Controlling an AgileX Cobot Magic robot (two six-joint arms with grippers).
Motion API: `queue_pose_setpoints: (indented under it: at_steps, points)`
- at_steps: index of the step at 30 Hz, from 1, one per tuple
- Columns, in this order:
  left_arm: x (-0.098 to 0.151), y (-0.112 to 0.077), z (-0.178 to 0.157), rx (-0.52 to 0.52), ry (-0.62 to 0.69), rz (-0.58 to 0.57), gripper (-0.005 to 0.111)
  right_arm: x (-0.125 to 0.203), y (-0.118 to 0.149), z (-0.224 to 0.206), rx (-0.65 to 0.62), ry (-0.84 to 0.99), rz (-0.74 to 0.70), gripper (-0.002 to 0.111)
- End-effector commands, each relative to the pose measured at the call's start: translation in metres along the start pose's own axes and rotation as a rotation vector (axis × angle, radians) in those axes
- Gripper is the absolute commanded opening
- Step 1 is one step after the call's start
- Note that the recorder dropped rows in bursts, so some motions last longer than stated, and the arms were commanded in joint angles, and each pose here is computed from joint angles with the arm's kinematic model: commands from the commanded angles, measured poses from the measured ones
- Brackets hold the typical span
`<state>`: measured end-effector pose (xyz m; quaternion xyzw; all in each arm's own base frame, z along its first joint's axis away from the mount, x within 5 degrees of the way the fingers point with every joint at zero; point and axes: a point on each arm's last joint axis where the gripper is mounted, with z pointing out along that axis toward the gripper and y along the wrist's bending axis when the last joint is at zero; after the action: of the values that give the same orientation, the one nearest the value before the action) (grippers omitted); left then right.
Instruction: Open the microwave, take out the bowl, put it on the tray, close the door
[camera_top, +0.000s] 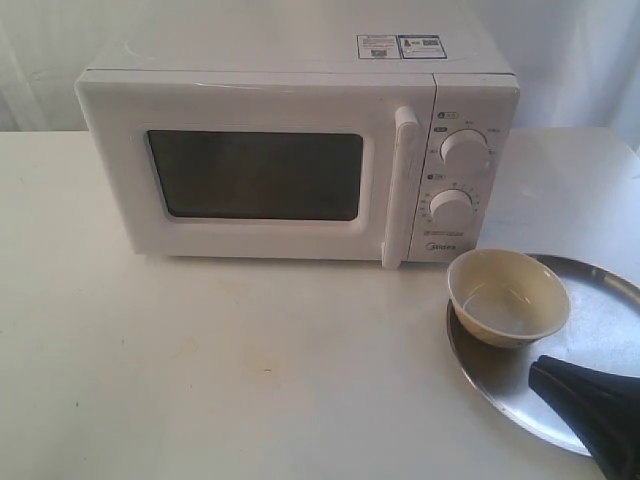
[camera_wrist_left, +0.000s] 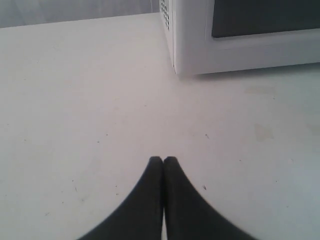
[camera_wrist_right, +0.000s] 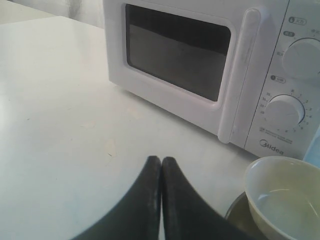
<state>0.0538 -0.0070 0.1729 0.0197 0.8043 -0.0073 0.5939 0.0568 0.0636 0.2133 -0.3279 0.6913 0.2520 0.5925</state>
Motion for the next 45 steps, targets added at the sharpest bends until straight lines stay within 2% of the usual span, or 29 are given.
queue_pose_setpoints:
  at_steps: [1, 7, 9, 12, 13, 14, 15, 16, 17, 19, 20, 21, 23, 27, 35, 45]
  points:
    - [-0.003, -0.001, 0.000, 0.007, -0.040, -0.089, 0.000, 0.001, 0.001, 0.000, -0.005, 0.000, -0.005, 0.000]
    - [-0.013, -0.002, -0.001, 0.057, -0.153, -0.394, 0.000, 0.001, 0.000, 0.000, -0.003, 0.000, -0.014, 0.000]
    - [-0.016, -0.002, -0.001, 0.063, -0.179, -0.444, 0.000, 0.001, 0.000, 0.000, -0.003, 0.000, -0.014, 0.000]
    - [-0.013, -0.004, -0.001, 0.064, -0.153, -0.331, 0.000, 0.001, 0.001, 0.000, -0.005, 0.000, -0.014, 0.000]
    - [-0.003, -0.005, 0.000, 0.061, -0.037, -0.230, 0.000, 0.001, 0.001, 0.000, -0.005, 0.000, -0.014, 0.000]
    - [0.008, -0.003, 0.000, 0.026, 0.075, -0.244, 0.000, 0.001, 0.001, 0.000, -0.005, 0.000, -0.014, 0.000]
    - [0.015, 0.001, -0.001, -0.034, 0.147, -0.323, 0.000, 0.001, 0.001, 0.000, -0.005, 0.000, -0.014, 0.000]
    - [0.016, 0.008, -0.001, -0.124, 0.145, -0.403, 0.000, 0.001, 0.001, 0.000, -0.005, 0.000, -0.014, 0.000]
    - [0.016, 0.012, -0.002, -0.165, 0.136, -0.408, 0.000, 0.001, 0.001, 0.000, -0.005, 0.000, -0.014, 0.000]
    - [0.012, 0.017, -0.002, -0.210, 0.096, -0.301, 0.000, 0.001, 0.000, 0.000, -0.001, 0.000, -0.014, 0.000]
    - [0.009, 0.017, -0.002, -0.200, 0.069, -0.162, 0.000, 0.001, 0.000, 0.000, -0.001, 0.000, -0.014, 0.000]
    - [0.007, 0.017, -0.002, -0.190, 0.062, -0.077, 0.000, 0.001, 0.000, 0.000, -0.001, 0.000, -0.014, 0.000]
    - [0.007, 0.015, -0.001, -0.161, 0.069, 0.022, 0.000, 0.001, 0.000, 0.000, -0.001, 0.000, -0.014, 0.000]
    - [0.006, 0.008, 0.000, -0.090, 0.051, -0.143, 0.000, 0.001, 0.001, 0.000, -0.006, 0.000, -0.014, 0.000]
    - [0.007, 0.011, -0.001, -0.122, 0.065, 0.026, 0.000, 0.001, 0.001, 0.000, -0.006, 0.000, -0.014, 0.000]
    - [0.007, 0.011, -0.001, -0.119, 0.069, 0.041, 0.000, 0.001, 0.000, 0.000, -0.002, 0.000, -0.014, 0.000]
